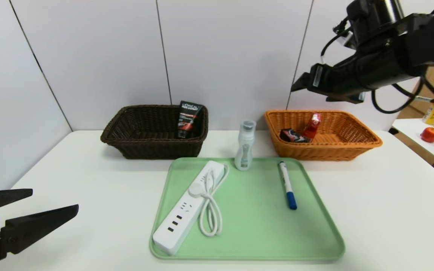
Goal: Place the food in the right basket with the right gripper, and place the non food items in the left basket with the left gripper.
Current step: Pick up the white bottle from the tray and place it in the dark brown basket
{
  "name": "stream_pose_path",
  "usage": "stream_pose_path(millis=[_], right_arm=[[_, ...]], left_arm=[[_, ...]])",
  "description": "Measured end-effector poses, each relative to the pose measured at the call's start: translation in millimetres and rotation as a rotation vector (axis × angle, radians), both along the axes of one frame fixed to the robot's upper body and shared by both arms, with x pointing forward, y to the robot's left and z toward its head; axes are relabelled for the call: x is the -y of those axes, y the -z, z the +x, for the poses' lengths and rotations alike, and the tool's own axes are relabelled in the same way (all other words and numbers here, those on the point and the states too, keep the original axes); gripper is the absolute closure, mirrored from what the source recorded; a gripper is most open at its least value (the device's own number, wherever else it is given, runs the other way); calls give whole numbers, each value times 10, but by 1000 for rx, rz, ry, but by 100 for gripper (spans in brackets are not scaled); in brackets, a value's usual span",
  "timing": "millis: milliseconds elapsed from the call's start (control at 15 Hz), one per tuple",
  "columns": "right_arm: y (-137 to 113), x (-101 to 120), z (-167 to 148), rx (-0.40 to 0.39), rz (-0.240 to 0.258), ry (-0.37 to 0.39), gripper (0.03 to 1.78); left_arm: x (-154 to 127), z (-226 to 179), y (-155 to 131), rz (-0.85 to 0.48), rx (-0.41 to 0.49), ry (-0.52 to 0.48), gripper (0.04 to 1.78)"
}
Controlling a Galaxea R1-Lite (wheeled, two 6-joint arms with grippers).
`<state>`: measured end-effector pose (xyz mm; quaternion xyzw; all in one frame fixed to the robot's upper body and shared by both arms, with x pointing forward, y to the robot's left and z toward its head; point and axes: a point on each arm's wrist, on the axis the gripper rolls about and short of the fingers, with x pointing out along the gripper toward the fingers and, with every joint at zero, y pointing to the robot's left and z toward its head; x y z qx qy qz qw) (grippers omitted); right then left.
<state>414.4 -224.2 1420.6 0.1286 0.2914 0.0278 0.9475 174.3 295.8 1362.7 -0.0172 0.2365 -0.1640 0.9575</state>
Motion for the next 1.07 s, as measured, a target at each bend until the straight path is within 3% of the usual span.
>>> stream_pose_path(millis=[200,467,600,800,933,1067], right_arm=[[32,84,-595,-162,-36,-61,20],[260,274,-1157,-277,-73,-79,16],[357,373,-1381,-306,-83,-77,15],[446,482,-1576,-330,-59,-34,13],[444,522,-1623,-324,-50,-17,13],[438,556,-1640,-320,-43,-3,12]], left_arm=[[50,100,-174,-16,26,3,13],[220,295,-456,-26,27,58,13],[368,376,-568,-20,-37,109,13],[695,521,-724,-132,-176,152,13],[929,578,-660,-165,-335,208,13],[1135,678,-582,-177,-396,243,13]])
